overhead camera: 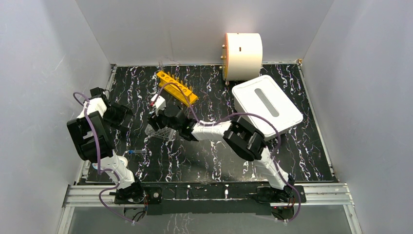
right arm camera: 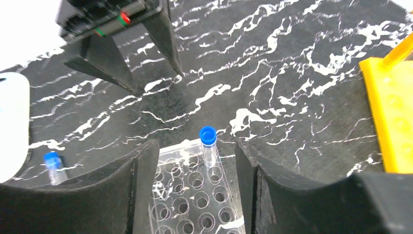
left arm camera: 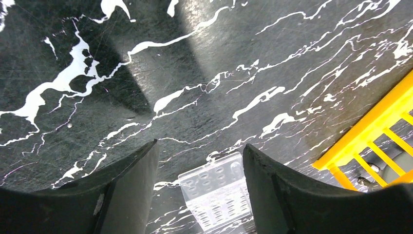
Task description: Organize the chemistry lab equipment
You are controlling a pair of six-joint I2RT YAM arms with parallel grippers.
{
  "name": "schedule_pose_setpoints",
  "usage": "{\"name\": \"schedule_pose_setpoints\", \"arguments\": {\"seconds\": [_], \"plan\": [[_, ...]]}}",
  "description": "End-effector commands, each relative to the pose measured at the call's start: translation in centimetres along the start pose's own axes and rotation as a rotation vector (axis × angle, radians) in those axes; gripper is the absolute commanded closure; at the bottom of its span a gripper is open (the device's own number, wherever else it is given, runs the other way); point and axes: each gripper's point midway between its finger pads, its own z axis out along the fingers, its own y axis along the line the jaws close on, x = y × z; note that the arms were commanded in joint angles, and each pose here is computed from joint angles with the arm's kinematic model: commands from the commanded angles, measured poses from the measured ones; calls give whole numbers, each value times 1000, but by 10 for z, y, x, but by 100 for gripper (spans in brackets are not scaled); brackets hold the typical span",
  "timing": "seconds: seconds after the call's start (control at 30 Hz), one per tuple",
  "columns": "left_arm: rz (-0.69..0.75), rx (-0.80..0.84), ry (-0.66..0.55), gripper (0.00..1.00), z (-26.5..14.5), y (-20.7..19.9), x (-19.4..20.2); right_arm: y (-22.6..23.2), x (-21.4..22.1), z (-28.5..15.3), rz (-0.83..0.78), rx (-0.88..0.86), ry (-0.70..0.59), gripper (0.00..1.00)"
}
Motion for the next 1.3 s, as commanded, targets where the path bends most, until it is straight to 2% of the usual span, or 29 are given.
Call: {"name": "schedule_pose_setpoints", "arguments": {"seconds": [0.0, 0.1, 0.23, 0.37, 0.43, 0.67, 0.93, 1.13, 1.27], "plan": [[33, 27, -84, 37, -34, -9, -12, 5, -89, -31, 13, -30, -116, 32], [42, 25, -108, 34, -41, -7, -11, 23, -97, -46, 1, -137, -82, 32], [44, -4, -159, 29, -53, -3, -18, 59, -79, -54, -14, -327, 10, 33], [35, -71, -255, 10, -75, 2, -34, 94, -52, -55, -99, -395, 77, 32], [32, -100, -313, 8, -86, 3, -45, 111, -38, -54, -117, -437, 117, 32], [23, -111, -369, 8, -100, -3, -60, 154, 10, -39, -162, -531, 191, 30], [20, -110, -364, 8, -100, -6, -62, 150, 36, -16, -215, -475, 246, 32], [21, -109, -357, 8, -99, -5, -61, 150, 72, -6, -227, -488, 355, 40], [24, -105, -364, 8, -103, -7, -62, 146, 84, -3, -241, -470, 378, 46]]}}
